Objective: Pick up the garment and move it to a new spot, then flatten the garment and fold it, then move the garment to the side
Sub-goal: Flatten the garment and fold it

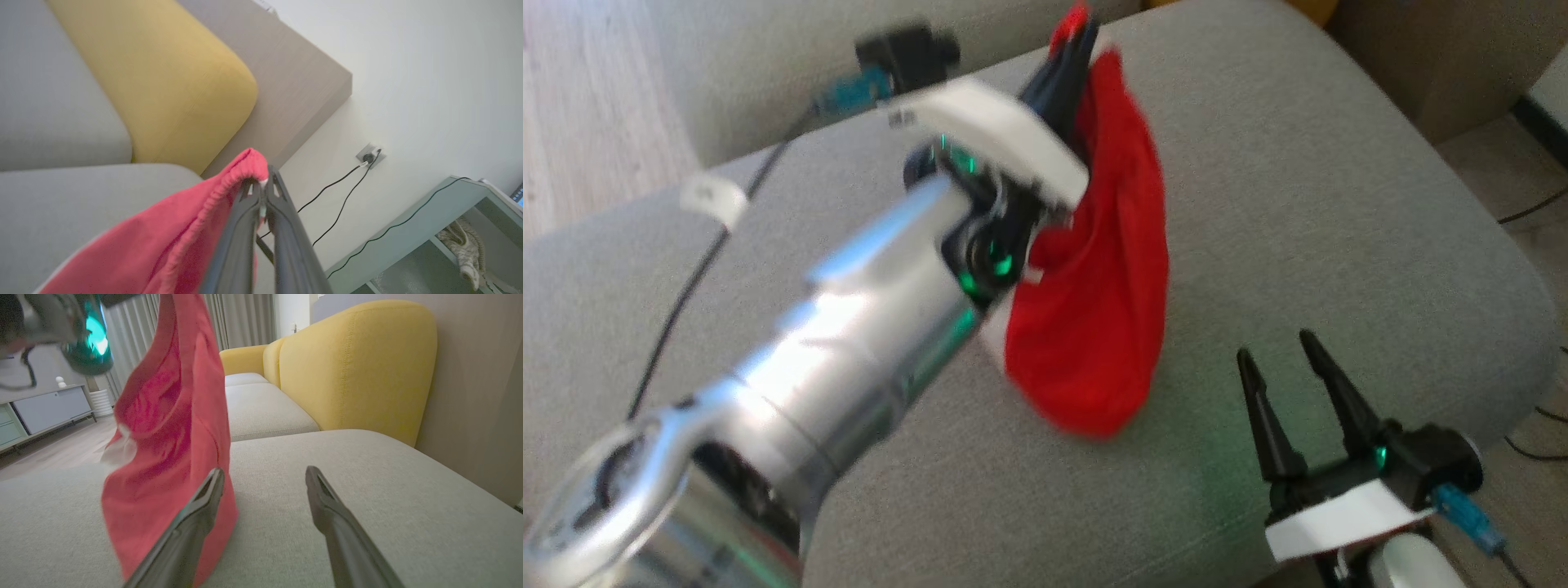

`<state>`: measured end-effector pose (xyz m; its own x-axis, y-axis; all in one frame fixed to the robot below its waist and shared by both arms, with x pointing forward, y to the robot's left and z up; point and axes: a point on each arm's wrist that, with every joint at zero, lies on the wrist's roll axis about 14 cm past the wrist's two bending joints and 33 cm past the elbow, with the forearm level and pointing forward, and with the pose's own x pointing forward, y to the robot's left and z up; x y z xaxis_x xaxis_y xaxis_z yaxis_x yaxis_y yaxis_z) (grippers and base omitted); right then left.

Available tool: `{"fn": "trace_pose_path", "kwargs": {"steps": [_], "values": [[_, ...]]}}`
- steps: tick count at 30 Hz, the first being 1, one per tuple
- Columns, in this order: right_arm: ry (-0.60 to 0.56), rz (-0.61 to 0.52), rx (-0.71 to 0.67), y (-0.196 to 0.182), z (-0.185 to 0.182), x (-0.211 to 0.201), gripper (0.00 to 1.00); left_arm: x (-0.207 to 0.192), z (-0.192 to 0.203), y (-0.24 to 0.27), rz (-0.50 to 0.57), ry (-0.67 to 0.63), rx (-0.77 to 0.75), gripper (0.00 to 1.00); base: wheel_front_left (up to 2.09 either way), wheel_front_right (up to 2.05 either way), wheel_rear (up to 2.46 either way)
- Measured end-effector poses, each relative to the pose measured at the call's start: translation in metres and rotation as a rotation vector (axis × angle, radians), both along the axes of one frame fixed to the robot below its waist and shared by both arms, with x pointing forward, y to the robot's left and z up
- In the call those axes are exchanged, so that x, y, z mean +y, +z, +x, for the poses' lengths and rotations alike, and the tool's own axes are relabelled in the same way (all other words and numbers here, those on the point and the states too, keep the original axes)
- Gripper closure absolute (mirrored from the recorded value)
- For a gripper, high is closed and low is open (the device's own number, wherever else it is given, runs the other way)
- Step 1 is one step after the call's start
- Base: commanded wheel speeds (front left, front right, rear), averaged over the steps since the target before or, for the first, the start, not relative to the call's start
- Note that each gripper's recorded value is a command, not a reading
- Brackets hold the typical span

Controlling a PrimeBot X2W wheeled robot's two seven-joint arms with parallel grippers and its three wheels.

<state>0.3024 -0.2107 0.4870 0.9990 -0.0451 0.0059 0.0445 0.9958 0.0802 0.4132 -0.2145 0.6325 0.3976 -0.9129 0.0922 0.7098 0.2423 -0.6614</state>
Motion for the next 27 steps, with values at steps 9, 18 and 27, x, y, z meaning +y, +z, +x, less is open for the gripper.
{"fn": "trace_pose_path", "kwargs": {"steps": [9, 18, 27], "values": [[-0.037, 0.006, -0.007, -0.002, -0.023, -0.009, 0.00, -0.014, -0.044, 0.106, -0.135, -0.135, -0.165, 1.00, 0.00, 0.00, 0.00], [0.044, -0.013, -0.020, 0.003, 0.002, 0.007, 0.00, 0.062, -0.046, -0.067, 0.141, -0.065, 0.123, 1.00, 0.00, 0.00, 0.00], [0.198, -0.025, 0.015, -0.008, 0.033, 0.045, 0.00, 0.175, -0.072, -0.192, 0.378, 0.162, 0.245, 1.00, 0.00, 0.00, 0.00]]}}
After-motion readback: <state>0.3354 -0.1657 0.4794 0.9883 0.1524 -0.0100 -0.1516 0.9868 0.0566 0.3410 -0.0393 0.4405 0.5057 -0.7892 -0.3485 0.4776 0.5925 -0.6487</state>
